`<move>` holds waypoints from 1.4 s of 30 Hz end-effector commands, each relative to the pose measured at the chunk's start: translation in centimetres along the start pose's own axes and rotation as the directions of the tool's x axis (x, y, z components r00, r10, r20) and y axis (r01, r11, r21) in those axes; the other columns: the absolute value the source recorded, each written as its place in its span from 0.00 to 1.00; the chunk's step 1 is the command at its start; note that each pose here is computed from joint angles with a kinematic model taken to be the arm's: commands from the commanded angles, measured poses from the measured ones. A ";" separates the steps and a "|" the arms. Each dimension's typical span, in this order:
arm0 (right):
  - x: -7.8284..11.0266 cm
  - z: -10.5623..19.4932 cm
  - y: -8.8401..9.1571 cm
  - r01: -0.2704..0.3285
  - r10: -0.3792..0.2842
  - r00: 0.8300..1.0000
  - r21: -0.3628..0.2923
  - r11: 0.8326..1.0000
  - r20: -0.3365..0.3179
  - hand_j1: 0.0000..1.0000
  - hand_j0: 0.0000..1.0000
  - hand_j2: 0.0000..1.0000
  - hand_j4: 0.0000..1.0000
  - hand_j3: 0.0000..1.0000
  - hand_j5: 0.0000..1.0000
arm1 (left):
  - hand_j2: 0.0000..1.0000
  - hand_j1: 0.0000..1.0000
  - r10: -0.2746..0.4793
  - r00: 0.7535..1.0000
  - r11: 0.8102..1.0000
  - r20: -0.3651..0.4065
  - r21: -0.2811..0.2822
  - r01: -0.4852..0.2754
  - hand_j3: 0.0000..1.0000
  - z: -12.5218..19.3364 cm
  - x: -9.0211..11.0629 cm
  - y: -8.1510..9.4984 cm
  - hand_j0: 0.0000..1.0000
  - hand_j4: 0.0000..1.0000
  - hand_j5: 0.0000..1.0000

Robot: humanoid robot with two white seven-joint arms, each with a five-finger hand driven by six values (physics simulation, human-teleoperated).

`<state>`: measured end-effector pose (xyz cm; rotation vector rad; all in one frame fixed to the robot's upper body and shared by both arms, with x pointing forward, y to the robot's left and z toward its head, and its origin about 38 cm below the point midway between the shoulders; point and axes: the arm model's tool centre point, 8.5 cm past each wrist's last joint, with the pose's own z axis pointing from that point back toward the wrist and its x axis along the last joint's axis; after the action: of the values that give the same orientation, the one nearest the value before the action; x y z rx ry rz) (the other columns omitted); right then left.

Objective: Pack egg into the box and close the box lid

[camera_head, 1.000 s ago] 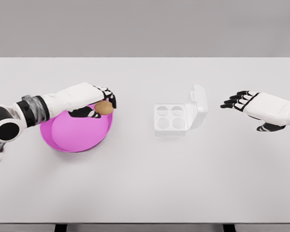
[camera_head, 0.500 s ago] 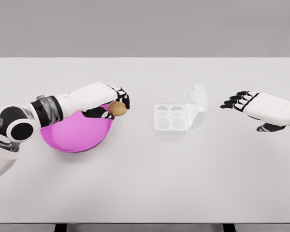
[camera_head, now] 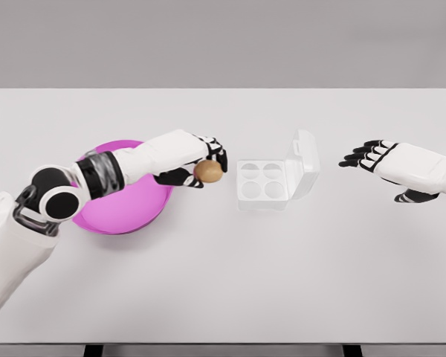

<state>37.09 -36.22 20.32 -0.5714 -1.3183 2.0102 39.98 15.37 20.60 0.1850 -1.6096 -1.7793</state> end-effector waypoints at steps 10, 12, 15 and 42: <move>0.0 0.0 -0.1 0.004 -0.004 1.000 -0.003 1.000 0.000 1.00 1.00 1.00 1.00 1.00 1.00 | 0.30 0.30 -0.005 0.999 1.000 0.031 0.016 0.005 0.30 -2.5 1.9 -0.6 0.30 0.30 0.30; 0.0 0.0 -0.1 0.004 -0.004 1.000 -0.003 1.000 0.000 1.00 1.00 1.00 1.00 1.00 1.00 | 0.30 0.30 -0.003 0.999 1.000 0.035 0.012 0.002 0.30 -2.8 2.1 -0.8 0.30 0.30 0.30; 0.0 0.0 0.0 0.005 -0.005 1.000 -0.002 1.000 -0.001 1.00 1.00 1.00 1.00 1.00 1.00 | 0.30 0.30 -0.010 0.999 1.000 0.035 0.020 0.009 0.30 -3.7 2.6 -1.0 0.30 0.30 0.30; 0.3 0.0 0.1 0.006 -0.006 1.000 -0.004 1.000 0.008 1.00 1.00 1.00 1.00 1.00 1.00 | 0.31 0.31 0.051 0.999 0.997 -0.006 -0.053 -0.052 0.31 -9.9 1.6 -2.9 0.31 0.31 0.31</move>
<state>36.88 -36.02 20.27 -0.5653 -1.3241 2.0129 42.97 6.73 17.09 0.1415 -1.5633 -1.7825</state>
